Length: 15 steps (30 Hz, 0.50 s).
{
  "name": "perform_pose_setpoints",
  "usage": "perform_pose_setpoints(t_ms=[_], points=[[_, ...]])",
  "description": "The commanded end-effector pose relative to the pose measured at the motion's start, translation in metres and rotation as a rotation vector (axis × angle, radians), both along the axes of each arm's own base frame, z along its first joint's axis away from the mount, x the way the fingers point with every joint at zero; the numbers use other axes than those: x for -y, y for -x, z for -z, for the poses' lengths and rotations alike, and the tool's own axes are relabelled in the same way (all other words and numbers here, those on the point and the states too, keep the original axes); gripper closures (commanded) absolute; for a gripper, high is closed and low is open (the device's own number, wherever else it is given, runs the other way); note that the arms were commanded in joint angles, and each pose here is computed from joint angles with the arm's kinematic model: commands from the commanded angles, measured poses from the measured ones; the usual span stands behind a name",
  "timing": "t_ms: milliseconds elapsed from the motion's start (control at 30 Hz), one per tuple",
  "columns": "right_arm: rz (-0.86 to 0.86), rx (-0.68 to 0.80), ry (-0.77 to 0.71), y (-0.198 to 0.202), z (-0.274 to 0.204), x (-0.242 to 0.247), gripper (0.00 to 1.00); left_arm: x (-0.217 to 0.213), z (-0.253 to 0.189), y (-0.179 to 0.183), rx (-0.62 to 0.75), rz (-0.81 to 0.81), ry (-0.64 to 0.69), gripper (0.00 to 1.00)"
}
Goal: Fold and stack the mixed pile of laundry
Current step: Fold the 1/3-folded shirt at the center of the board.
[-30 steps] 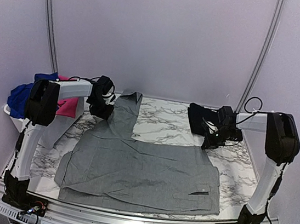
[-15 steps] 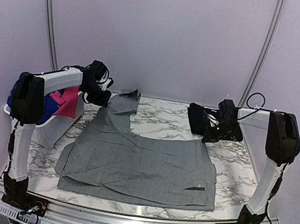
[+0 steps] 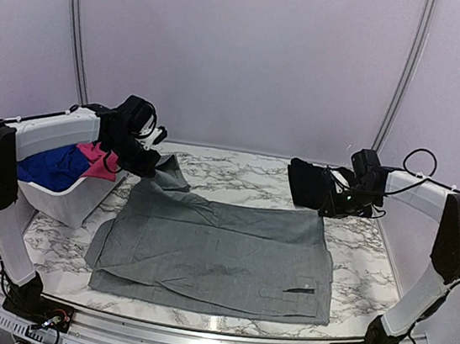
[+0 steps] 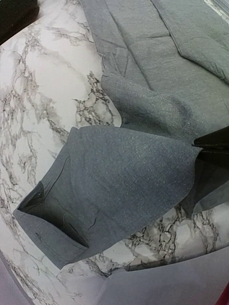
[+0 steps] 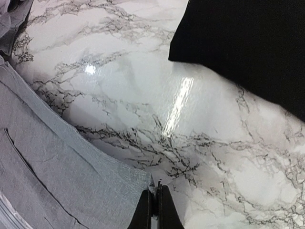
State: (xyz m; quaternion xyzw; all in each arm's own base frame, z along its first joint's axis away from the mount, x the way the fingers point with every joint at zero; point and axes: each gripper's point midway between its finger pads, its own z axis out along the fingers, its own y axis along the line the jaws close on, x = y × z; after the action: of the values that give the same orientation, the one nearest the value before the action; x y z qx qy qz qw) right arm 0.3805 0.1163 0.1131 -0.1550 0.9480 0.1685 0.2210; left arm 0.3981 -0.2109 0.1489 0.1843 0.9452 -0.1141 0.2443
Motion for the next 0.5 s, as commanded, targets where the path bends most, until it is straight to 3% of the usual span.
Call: perform_pose_setpoints(t_ms=[0,467], points=[[0.019,-0.023,-0.026,0.021,-0.005,-0.001,1.0,-0.002,-0.013,0.035,0.017,-0.004,-0.005,1.0],[0.117,-0.098,-0.029,0.074,0.0,0.011,1.0,-0.025,-0.001,0.118,-0.008,-0.046,0.008,1.0]])
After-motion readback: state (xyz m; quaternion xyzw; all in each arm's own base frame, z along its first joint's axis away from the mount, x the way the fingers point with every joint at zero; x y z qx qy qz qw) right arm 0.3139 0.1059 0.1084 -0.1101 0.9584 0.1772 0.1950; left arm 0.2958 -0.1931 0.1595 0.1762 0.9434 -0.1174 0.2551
